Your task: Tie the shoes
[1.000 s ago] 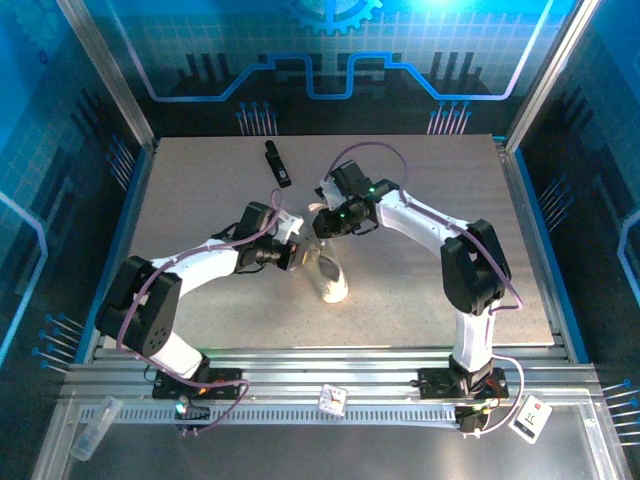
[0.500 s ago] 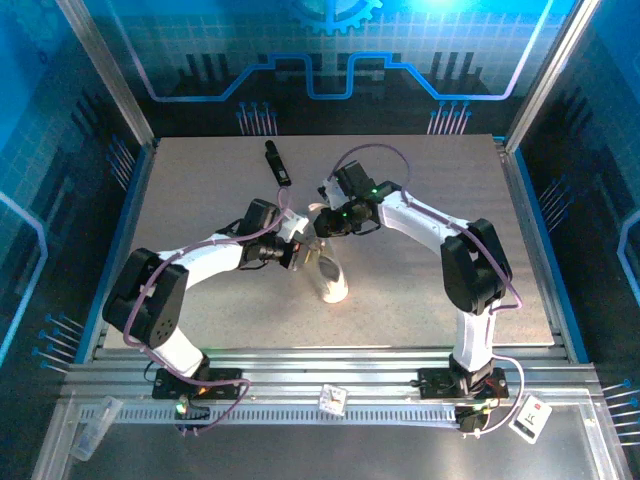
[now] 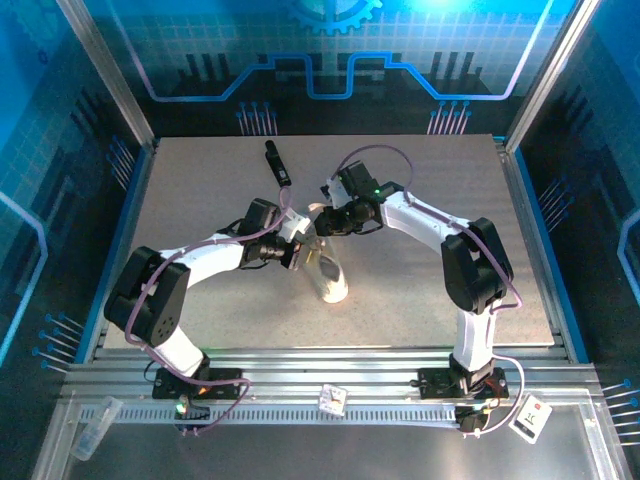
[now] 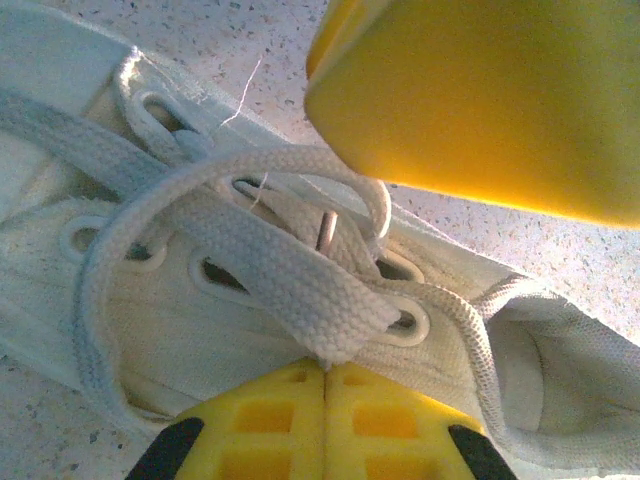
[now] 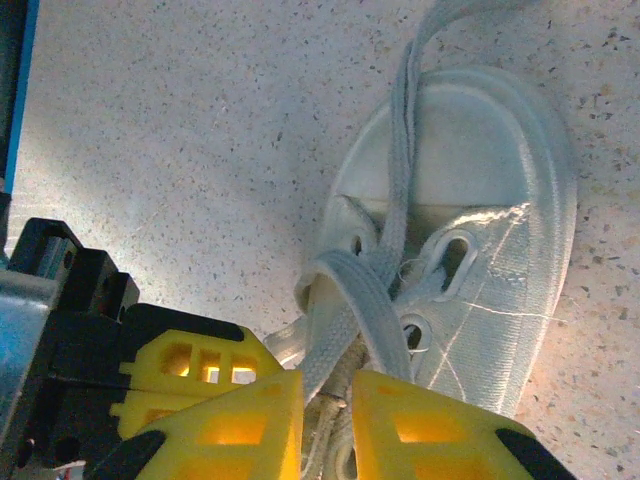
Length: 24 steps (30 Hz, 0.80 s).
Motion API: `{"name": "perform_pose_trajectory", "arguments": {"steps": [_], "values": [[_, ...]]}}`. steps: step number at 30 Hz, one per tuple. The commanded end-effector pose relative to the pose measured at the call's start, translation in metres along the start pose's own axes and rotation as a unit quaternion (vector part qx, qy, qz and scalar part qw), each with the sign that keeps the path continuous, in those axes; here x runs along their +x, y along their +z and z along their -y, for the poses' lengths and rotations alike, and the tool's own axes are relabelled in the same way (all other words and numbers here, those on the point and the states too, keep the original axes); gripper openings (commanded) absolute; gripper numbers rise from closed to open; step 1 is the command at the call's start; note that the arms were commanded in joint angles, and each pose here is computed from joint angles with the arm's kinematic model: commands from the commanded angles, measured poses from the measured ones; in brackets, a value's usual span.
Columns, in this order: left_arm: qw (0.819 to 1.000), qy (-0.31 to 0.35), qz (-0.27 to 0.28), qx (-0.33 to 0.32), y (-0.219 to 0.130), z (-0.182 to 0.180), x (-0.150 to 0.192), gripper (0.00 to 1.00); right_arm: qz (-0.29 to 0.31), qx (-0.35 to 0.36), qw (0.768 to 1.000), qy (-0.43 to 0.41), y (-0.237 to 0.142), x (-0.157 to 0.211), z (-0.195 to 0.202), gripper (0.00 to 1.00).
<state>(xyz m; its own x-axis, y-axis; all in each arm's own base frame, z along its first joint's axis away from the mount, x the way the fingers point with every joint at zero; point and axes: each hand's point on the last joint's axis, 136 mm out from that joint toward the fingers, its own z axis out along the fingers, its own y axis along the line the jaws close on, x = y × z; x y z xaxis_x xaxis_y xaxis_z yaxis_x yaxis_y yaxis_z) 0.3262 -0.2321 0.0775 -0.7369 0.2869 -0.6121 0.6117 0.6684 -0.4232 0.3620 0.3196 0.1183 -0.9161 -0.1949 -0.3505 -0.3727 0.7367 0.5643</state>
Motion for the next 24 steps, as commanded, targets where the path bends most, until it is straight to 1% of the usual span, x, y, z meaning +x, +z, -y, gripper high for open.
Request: {"name": "perform_pose_trajectory", "arguments": {"steps": [1,14,24], "values": [[0.999,0.032,0.017,0.018,-0.002,0.01,-0.01,0.0,-0.009,-0.014,1.0,0.015,0.005,0.004,0.002,0.2],[0.999,0.03,0.015,0.019,-0.001,0.009,-0.008,0.0,-0.023,-0.008,0.999,0.026,0.019,0.014,0.007,0.2],[0.999,0.028,0.015,0.02,-0.001,0.01,-0.007,0.0,-0.032,-0.008,0.999,0.03,0.026,0.019,0.009,0.22]]}}
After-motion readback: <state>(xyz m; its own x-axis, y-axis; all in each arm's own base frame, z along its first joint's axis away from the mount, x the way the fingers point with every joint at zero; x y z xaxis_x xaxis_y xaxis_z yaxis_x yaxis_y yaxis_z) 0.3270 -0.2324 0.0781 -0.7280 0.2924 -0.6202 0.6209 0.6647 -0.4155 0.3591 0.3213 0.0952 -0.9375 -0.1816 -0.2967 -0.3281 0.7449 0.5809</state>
